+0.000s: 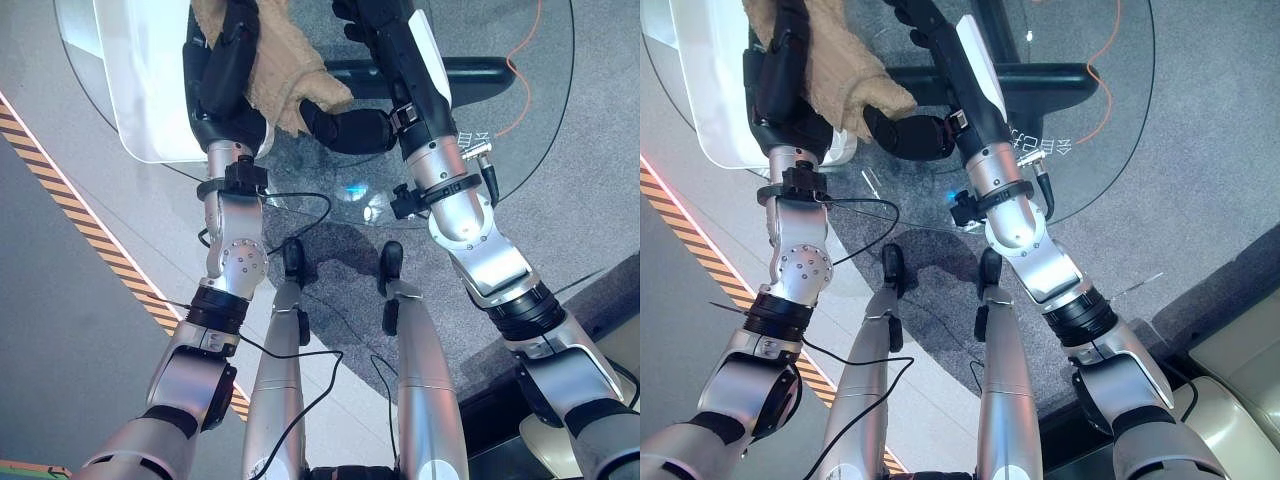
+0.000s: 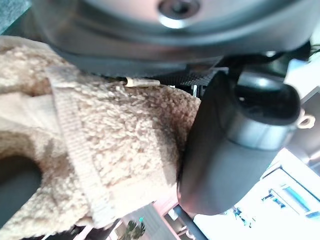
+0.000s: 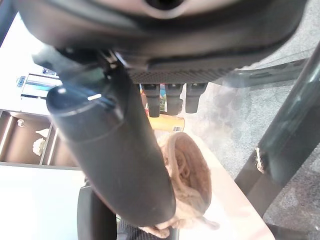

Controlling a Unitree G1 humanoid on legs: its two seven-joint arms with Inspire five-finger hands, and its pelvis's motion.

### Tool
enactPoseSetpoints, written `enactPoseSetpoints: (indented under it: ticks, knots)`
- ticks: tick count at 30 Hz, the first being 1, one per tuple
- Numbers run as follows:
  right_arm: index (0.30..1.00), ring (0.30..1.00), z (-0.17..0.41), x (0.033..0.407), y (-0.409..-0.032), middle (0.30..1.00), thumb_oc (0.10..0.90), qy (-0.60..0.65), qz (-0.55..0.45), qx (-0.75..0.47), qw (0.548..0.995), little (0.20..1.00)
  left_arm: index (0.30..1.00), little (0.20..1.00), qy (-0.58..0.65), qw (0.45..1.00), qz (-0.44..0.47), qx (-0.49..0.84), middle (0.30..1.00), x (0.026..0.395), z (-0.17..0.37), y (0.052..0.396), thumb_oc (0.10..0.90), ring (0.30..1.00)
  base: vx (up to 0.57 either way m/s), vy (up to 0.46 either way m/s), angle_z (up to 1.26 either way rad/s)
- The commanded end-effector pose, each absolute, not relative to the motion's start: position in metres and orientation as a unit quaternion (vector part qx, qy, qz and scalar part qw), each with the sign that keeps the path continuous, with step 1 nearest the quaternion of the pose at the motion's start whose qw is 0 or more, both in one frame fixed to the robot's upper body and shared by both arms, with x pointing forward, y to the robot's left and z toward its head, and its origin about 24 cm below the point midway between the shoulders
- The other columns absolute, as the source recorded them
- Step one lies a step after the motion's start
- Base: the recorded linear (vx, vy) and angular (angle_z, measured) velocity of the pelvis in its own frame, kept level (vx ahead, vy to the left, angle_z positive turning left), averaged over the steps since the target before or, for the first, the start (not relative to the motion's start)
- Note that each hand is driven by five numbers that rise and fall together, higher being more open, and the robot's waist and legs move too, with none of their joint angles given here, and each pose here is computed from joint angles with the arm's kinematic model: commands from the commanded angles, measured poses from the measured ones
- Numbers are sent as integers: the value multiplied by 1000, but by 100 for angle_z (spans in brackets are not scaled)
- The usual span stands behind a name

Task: Wipe the table with a cloth and put it in the basket.

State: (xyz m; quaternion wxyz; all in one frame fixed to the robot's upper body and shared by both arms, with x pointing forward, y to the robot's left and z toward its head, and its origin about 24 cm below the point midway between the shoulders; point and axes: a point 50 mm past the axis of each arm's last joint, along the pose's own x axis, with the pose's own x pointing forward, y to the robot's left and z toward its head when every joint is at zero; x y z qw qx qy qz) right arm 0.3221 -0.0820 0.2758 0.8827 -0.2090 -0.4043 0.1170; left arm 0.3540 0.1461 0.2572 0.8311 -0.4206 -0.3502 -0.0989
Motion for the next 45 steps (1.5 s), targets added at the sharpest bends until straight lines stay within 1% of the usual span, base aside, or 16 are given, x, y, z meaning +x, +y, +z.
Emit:
enactPoseSetpoints:
  ticks: [1, 5, 10, 17, 23, 25, 27, 28, 31, 35, 37, 39, 41, 45]
  knots:
    - [900, 900, 335, 278, -69, 900, 800, -561, 130, -127, 807, 900, 300, 200, -521, 757, -116, -378, 300, 324, 327, 156, 100, 300, 0, 0, 0]
    - [900, 900, 333, 281, -72, 900, 800, -557, 111, -129, 813, 900, 300, 200, -529, 757, -87, -374, 300, 324, 327, 160, 100, 300, 0, 0, 0]
    - [900, 900, 330, 288, -86, 900, 800, -551, 65, -120, 823, 900, 300, 200, -535, 766, -45, -353, 300, 323, 326, 167, 100, 300, 0, 0, 0]
    - [900, 900, 324, 291, -98, 900, 800, -549, 36, -118, 827, 900, 300, 200, -541, 766, 3, -349, 300, 323, 322, 179, 100, 300, 0, 0, 0]
    - [900, 900, 320, 297, -113, 900, 800, -548, -26, -124, 827, 900, 300, 200, -551, 765, 64, -327, 300, 322, 322, 190, 100, 300, 0, 0, 0]
    - [900, 900, 318, 301, -120, 900, 800, -543, -61, -132, 827, 900, 300, 200, -552, 768, 87, -314, 300, 323, 321, 194, 100, 300, 0, 0, 0]
    - [900, 900, 313, 309, -135, 900, 800, -527, -112, -128, 833, 900, 300, 200, -554, 770, 119, -294, 300, 325, 321, 203, 100, 300, 0, 0, 0]
    - [900, 900, 313, 309, -136, 900, 800, -526, -114, -127, 833, 900, 300, 200, -554, 770, 121, -293, 300, 325, 321, 203, 100, 300, 0, 0, 0]
    - [900, 900, 304, 320, -159, 900, 800, -493, -180, -119, 843, 900, 300, 200, -555, 773, 160, -262, 300, 326, 322, 217, 100, 300, 0, 0, 0]
    - [900, 900, 291, 331, -183, 900, 800, -456, -239, -116, 849, 900, 300, 200, -555, 773, 191, -239, 300, 327, 325, 229, 100, 300, 0, 0, 0]
    - [900, 900, 276, 339, -206, 900, 800, -417, -294, -113, 853, 900, 300, 200, -556, 772, 224, -211, 300, 327, 327, 239, 100, 300, 0, 0, 0]
    - [900, 900, 271, 343, -213, 900, 800, -401, -309, -105, 856, 900, 300, 200, -555, 771, 234, -204, 300, 328, 328, 242, 100, 300, 0, 0, 0]
    - [900, 900, 259, 350, -229, 900, 800, -364, -347, -108, 858, 900, 300, 200, -557, 768, 255, -186, 300, 328, 333, 248, 100, 300, 0, 0, 0]
    - [900, 900, 237, 358, -253, 900, 800, -314, -391, -116, 857, 900, 300, 200, -550, 768, 281, -168, 300, 330, 341, 258, 100, 300, 0, 0, 0]
